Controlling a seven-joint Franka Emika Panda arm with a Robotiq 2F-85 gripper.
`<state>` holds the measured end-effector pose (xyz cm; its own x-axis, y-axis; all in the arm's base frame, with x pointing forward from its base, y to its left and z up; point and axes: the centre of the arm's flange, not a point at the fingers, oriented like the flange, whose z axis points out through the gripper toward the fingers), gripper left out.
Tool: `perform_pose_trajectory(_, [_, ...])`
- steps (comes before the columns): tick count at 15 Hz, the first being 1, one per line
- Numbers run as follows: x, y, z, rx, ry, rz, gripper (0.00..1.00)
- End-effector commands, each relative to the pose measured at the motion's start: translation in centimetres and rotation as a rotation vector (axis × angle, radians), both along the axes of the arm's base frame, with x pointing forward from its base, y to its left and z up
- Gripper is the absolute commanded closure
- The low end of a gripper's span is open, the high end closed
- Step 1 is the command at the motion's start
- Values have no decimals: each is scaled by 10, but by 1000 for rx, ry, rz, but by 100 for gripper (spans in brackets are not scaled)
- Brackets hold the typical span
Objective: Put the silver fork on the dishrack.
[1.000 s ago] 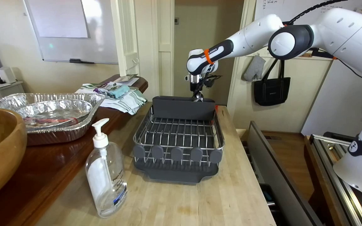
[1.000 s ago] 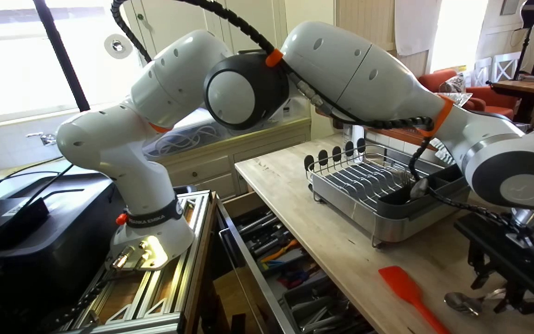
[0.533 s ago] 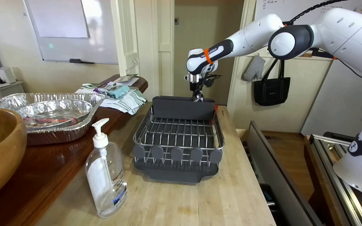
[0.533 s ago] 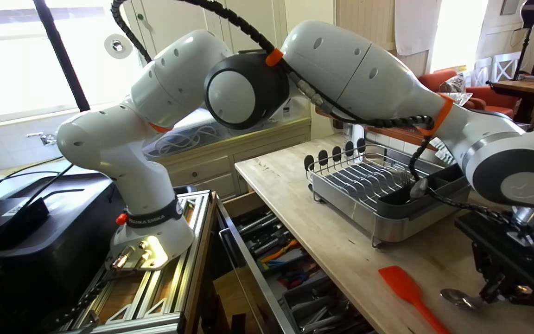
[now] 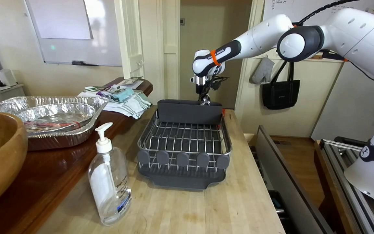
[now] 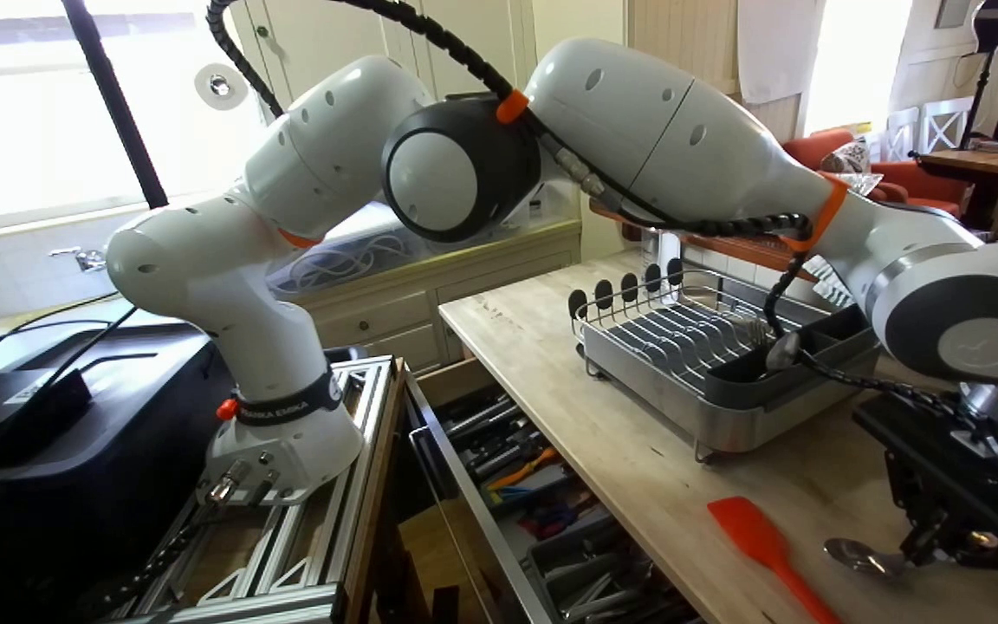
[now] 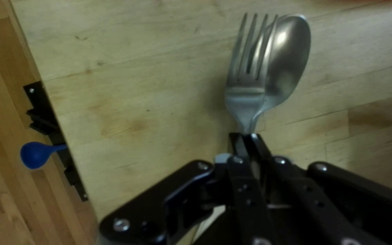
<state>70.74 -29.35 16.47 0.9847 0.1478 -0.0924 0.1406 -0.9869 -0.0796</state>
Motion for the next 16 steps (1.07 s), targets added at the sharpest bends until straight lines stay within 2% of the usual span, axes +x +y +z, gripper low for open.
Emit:
perform_pose_trajectory(1, [4,-5,8,-15,-16,4,98])
perform_pose_trajectory(16, [-1,1,92,-49,-90,168,98])
